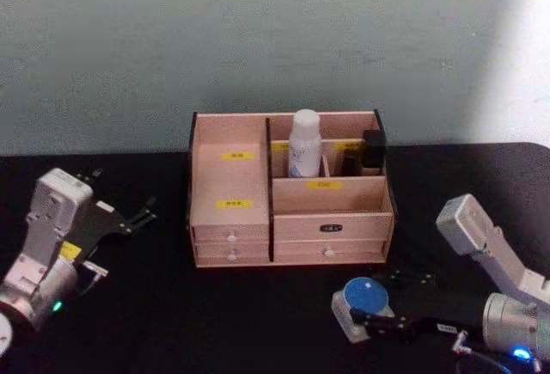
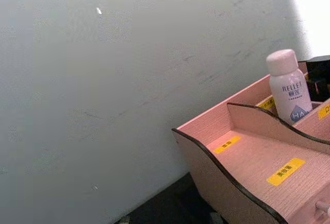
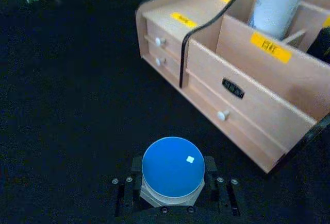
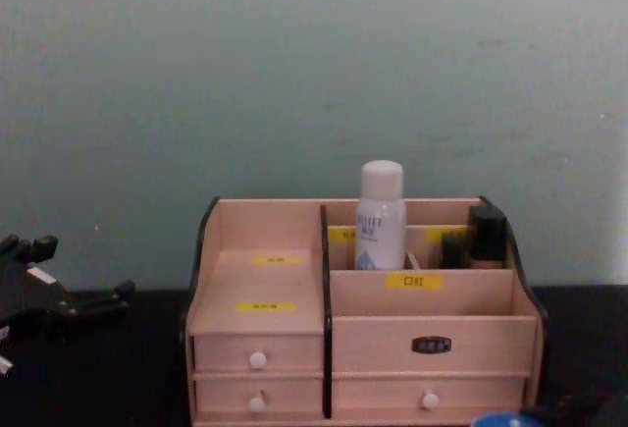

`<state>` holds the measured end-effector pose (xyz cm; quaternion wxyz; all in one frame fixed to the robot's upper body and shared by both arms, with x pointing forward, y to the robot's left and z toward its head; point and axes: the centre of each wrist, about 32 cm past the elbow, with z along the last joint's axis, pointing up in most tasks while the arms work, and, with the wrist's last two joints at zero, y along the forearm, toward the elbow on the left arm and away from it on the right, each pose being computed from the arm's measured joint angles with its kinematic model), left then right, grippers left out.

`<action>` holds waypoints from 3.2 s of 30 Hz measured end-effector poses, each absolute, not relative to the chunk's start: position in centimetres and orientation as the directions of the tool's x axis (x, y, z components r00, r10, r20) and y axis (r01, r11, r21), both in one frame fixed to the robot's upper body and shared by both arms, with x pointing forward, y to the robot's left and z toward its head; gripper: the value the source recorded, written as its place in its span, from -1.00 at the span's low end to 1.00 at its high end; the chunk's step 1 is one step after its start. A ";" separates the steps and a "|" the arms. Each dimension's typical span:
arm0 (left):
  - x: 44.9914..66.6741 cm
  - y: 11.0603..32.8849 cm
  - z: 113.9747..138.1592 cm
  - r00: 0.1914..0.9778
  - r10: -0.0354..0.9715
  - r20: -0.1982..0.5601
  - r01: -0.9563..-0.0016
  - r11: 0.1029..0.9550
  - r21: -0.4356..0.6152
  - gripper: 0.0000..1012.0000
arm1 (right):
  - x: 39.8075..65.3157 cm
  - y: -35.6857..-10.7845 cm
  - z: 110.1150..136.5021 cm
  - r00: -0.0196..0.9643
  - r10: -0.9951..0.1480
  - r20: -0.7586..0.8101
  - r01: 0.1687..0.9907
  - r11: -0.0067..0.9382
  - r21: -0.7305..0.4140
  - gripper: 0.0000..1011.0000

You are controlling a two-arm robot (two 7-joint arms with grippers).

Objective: Pick up the facial cleanser and watermelon frost from the table and place them into the tiered storage box.

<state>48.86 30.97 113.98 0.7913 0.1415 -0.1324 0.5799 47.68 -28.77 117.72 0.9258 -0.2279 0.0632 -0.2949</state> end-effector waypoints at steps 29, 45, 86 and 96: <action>48.9 31.0 114.0 0.292 0.880 0.374 -0.955 0.287 0.070 0.98 | 53.4 -25.3 123.4 0.817 -0.574 0.044 0.563 0.781 -0.268 0.40; 48.9 31.0 114.0 0.292 0.880 0.374 -0.955 0.287 0.070 0.98 | 57.5 -21.5 124.5 0.816 -0.576 0.051 0.571 0.787 -0.235 0.40; 48.9 31.0 114.0 0.292 0.880 0.374 -0.955 0.287 0.070 0.98 | 62.8 -15.5 123.1 0.836 -0.548 0.028 0.537 0.806 -0.248 0.40; 48.9 31.0 114.0 0.292 0.880 0.374 -0.955 0.287 0.070 0.98 | 62.8 -15.2 122.6 0.841 -0.540 0.028 0.527 0.807 -0.268 0.40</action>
